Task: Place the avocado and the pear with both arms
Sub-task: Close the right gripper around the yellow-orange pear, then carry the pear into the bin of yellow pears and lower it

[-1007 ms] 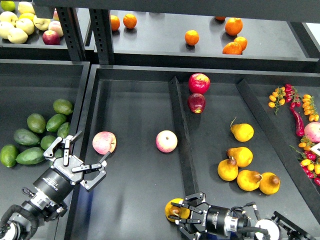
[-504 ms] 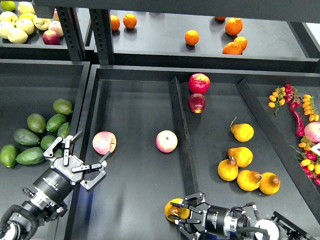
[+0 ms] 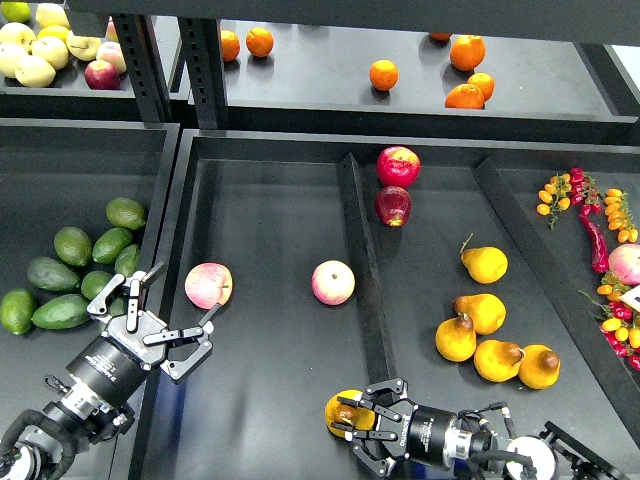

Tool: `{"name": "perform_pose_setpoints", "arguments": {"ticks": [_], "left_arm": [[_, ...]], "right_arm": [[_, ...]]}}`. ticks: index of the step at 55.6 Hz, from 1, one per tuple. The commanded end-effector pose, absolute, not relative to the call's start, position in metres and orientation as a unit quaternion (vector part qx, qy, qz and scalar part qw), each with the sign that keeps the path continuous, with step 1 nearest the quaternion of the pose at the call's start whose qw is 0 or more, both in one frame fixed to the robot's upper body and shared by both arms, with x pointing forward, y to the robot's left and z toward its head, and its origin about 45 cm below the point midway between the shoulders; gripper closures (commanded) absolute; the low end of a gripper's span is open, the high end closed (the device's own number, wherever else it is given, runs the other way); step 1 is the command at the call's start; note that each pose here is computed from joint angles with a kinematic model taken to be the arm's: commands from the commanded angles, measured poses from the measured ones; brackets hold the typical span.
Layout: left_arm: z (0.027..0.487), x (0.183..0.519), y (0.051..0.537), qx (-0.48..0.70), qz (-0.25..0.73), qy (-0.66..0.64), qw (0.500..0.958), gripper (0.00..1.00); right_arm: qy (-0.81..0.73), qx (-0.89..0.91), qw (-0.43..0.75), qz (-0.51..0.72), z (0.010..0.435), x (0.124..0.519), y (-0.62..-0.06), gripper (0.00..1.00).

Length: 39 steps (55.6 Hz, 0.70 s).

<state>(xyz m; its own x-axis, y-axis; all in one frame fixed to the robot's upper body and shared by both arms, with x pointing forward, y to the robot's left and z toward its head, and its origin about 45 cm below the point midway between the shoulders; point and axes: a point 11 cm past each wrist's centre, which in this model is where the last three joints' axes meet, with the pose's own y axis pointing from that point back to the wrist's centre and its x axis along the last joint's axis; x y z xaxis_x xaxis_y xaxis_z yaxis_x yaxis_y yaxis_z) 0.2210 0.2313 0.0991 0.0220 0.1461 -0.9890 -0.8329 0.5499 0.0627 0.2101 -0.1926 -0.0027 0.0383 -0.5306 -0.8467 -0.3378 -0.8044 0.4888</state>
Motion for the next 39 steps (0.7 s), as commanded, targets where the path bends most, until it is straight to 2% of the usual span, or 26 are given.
{"name": "perform_pose_setpoints", "arguments": {"ticks": [1, 21, 39], "left_arm": [[0.099, 0.221, 0.231, -0.29, 0.374, 0.591, 0.653, 0.01], [0.098, 0.219, 0.226, -0.286, 0.369, 0.595, 0.654, 0.01], [0.097, 0.218, 0.223, -0.284, 0.366, 0.597, 0.655, 0.01]], "right_arm": [[-0.307, 0.72, 0.055, -0.62, 0.008, 0.222, -0.191, 0.89], [-0.338, 0.726, 0.002, -0.599, 0.043, 0.258, -0.207, 0.89], [-0.382, 0.726, -0.024, -0.572, 0.074, 0.274, -0.272, 0.89]]}}
